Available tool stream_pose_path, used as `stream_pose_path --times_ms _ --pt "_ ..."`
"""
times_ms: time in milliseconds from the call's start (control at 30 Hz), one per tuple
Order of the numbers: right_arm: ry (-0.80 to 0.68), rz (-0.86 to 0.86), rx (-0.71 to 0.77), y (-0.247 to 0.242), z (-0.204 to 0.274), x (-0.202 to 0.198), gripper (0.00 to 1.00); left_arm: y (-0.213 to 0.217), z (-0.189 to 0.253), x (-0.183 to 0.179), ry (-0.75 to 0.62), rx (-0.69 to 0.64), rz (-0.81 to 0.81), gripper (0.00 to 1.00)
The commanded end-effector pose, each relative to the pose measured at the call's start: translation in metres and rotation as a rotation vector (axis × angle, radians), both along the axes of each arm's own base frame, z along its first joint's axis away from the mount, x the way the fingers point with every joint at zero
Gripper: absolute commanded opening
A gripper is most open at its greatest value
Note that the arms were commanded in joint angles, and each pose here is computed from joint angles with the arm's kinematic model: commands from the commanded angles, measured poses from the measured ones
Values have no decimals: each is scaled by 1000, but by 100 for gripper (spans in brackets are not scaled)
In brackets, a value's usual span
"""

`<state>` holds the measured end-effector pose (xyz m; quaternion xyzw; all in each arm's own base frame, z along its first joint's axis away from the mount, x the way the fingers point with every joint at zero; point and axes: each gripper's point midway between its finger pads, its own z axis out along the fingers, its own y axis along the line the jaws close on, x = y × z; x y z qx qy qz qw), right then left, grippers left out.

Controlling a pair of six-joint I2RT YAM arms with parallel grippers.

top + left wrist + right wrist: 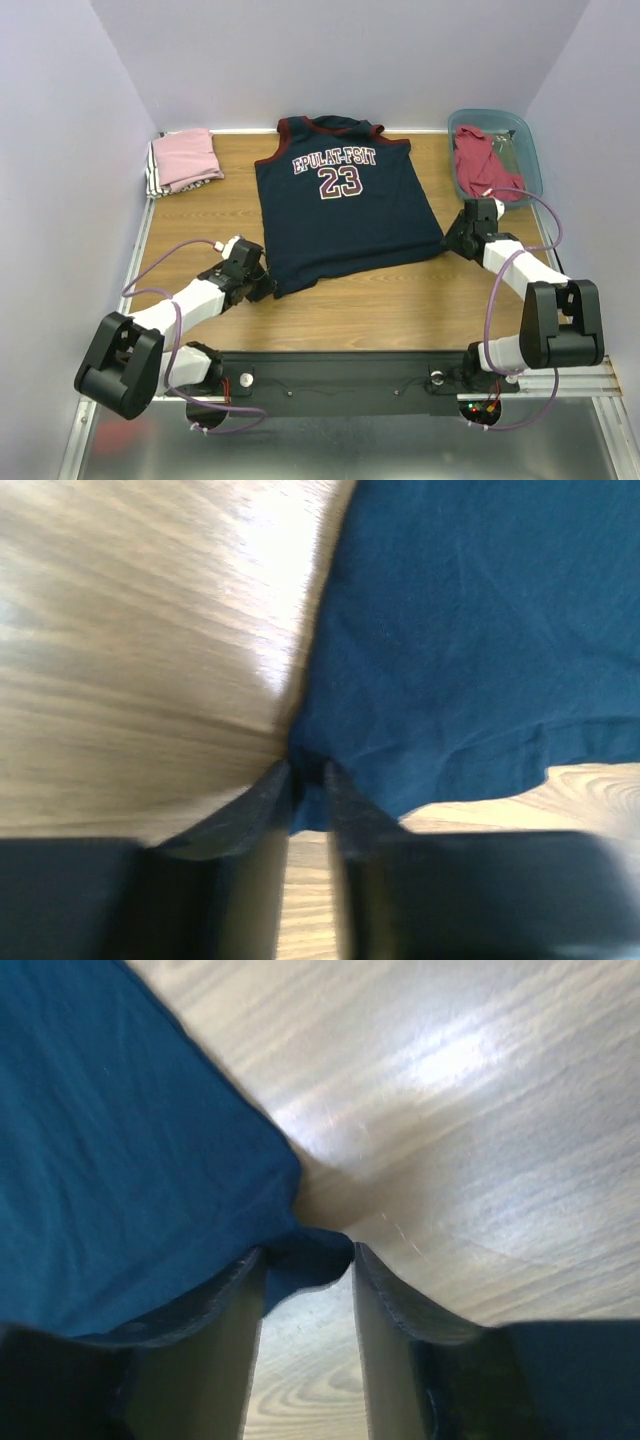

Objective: Fold and stack the tank tops
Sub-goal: Flatten the tank top out

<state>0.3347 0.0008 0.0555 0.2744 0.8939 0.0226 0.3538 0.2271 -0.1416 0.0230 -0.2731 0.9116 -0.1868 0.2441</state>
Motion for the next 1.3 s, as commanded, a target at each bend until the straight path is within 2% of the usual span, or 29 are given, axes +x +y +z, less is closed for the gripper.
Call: stream_pose_path --times_ms 0,67,167,367,500,600,667,800,1000,1267 --pt "-107 -24 -41 -8 31 30 41 -8 10 11 -40 15 -62 14" --pt "-120 -22 -55 -10 38 33 32 -10 16 16 -60 20 -83 9" --pt "-113 -25 -80 -14 44 34 26 -14 30 24 -91 23 -103 0" --pt "-94 -48 -143 -26 71 29 19 -16 70 34 -159 32 -137 0" --pt "-78 -44 -172 -30 89 21 18 -18 91 35 -201 18 -148 0" --pt "-46 0 -164 -25 86 16 23 -21 93 31 -192 0 -172 0" --pt "-9 22 -142 -20 70 8 34 -23 95 30 -193 -8 -182 0" --pt "-11 34 -77 -9 45 4 43 -22 106 37 -221 -1 -176 0" --pt "-55 36 -36 -3 29 3 49 -9 124 66 -260 -13 -125 0" --pt "-104 60 1 6 12 10 50 -5 131 90 -265 -40 -124 0"
